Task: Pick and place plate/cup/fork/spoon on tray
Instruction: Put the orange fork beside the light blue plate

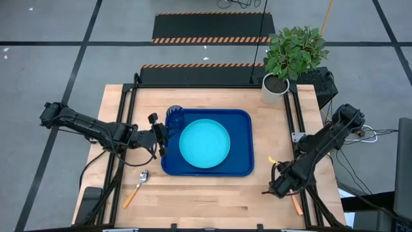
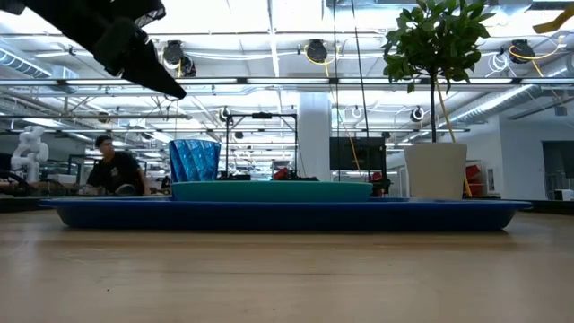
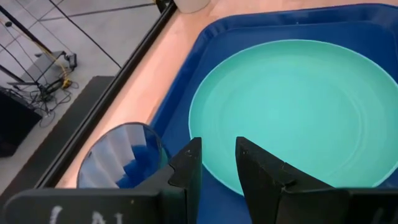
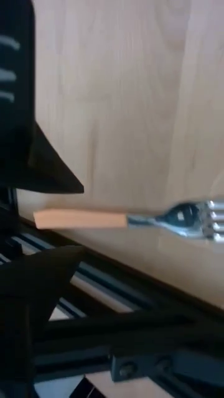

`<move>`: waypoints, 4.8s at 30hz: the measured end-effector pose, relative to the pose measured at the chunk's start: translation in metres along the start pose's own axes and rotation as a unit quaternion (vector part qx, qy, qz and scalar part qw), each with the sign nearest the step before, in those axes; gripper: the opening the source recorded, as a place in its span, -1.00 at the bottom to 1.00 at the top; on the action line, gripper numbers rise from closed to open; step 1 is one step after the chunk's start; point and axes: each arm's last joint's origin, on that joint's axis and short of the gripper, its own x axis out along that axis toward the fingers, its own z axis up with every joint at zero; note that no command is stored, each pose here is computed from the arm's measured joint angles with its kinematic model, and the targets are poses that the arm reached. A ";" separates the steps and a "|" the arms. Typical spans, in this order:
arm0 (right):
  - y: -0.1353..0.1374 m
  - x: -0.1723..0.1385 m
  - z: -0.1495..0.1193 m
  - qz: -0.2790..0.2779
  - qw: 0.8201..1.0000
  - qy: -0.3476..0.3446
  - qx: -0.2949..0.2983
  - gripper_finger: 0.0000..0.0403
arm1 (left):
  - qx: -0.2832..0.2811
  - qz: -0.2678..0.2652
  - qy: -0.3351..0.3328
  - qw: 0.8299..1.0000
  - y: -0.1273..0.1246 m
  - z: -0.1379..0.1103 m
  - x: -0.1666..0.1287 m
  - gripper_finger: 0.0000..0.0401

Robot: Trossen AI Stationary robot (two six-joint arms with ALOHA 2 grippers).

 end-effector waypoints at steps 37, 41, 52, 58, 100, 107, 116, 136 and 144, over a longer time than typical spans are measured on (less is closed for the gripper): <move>-0.004 0.054 0.019 0.011 0.999 0.034 -0.023 -0.28 | -0.010 -0.002 -0.012 1.000 -0.001 0.001 0.001 -0.49; -0.003 0.054 0.018 0.017 0.999 0.039 -0.027 -0.34 | -0.010 -0.002 -0.012 1.000 -0.001 0.001 0.001 -0.49; 0.004 0.053 0.013 0.053 0.996 0.059 -0.047 -0.72 | -0.009 -0.002 -0.012 1.000 -0.001 0.001 0.001 -0.49; 0.005 0.053 0.012 0.061 0.995 0.054 -0.050 -0.95 | -0.009 -0.002 -0.012 1.000 -0.001 0.001 0.001 -0.49; 0.033 -0.038 0.088 0.273 0.946 -0.153 -0.090 -0.95 | -0.041 -0.013 -0.021 0.999 0.000 0.003 -0.003 -0.49; 0.044 -0.060 0.108 0.328 0.923 -0.165 -0.118 -0.95 | -0.040 -0.013 -0.019 0.999 0.000 0.002 -0.003 -0.49; 0.045 -0.092 0.131 0.346 0.905 -0.207 -0.135 -0.95 | -0.035 -0.014 -0.019 0.999 0.000 0.002 -0.003 -0.49; 0.062 -0.075 0.176 0.291 0.929 -0.204 -0.107 -0.95 | -0.041 -0.024 -0.015 0.999 0.000 0.002 -0.003 -0.49; 0.060 -0.077 0.182 0.297 0.933 -0.193 -0.056 -0.95 | -0.052 -0.024 -0.017 0.998 0.000 0.002 -0.003 -0.49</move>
